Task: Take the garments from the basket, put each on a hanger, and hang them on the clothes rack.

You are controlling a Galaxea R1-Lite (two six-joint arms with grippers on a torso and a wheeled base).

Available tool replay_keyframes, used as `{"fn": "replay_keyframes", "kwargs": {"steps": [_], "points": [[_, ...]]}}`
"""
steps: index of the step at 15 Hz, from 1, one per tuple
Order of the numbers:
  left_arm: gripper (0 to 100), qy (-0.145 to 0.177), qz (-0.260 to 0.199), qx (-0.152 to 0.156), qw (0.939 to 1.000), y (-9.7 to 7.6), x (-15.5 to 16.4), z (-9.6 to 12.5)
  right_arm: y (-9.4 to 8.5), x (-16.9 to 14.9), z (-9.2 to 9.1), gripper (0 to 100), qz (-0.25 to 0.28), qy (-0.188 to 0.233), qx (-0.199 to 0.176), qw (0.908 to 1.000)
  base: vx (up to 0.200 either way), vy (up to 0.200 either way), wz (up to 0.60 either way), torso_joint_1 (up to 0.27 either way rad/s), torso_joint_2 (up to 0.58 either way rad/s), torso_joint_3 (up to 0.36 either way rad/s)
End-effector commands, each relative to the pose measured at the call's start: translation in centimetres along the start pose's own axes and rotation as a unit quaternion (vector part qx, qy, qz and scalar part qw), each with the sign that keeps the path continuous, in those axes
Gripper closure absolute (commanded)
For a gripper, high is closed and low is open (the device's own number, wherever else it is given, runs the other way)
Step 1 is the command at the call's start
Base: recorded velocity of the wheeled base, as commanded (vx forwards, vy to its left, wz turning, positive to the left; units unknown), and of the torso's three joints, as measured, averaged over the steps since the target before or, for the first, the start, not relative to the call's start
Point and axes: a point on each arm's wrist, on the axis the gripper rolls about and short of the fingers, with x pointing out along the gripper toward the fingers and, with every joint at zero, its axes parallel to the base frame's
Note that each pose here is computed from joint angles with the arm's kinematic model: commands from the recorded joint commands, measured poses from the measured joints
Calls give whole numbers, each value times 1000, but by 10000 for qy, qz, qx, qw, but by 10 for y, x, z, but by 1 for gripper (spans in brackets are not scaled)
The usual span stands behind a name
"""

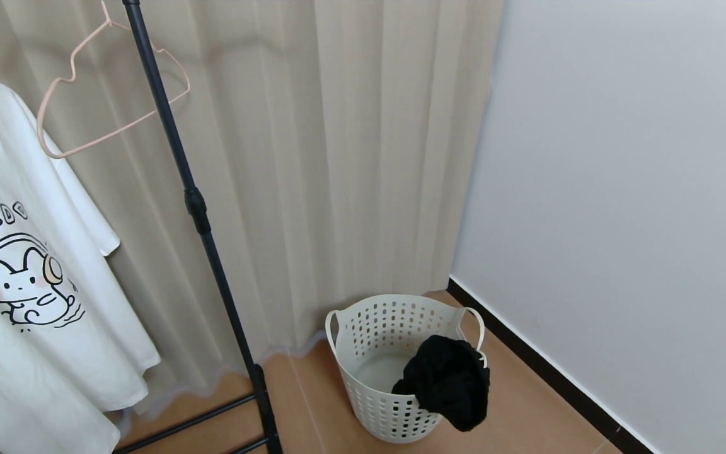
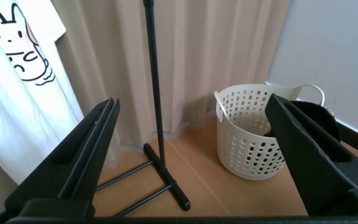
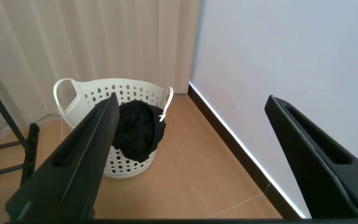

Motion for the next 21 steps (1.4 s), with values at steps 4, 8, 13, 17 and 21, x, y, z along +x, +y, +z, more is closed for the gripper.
{"fn": "replay_keyframes", "kwargs": {"steps": [4,8,13,17,21], "points": [[0,-7,18,-20,10000,0,0,0,0,0,0,0,4,6,-3,10000,0,0,0,-1,6,-179],[0,-7,18,-35,10000,0,0,0,0,0,0,0,4,6,-3,10000,0,0,0,0,2,-195],[0,-7,18,-43,10000,0,0,0,0,0,0,0,4,6,-11,10000,0,0,0,1,1,-195],[0,-7,18,-43,10000,0,0,0,0,0,0,0,-4,14,-26,10000,0,0,0,4,5,-194],[0,-15,18,-50,10000,0,0,0,0,0,0,0,-4,6,12,10000,0,0,0,8,4,-196]]}}
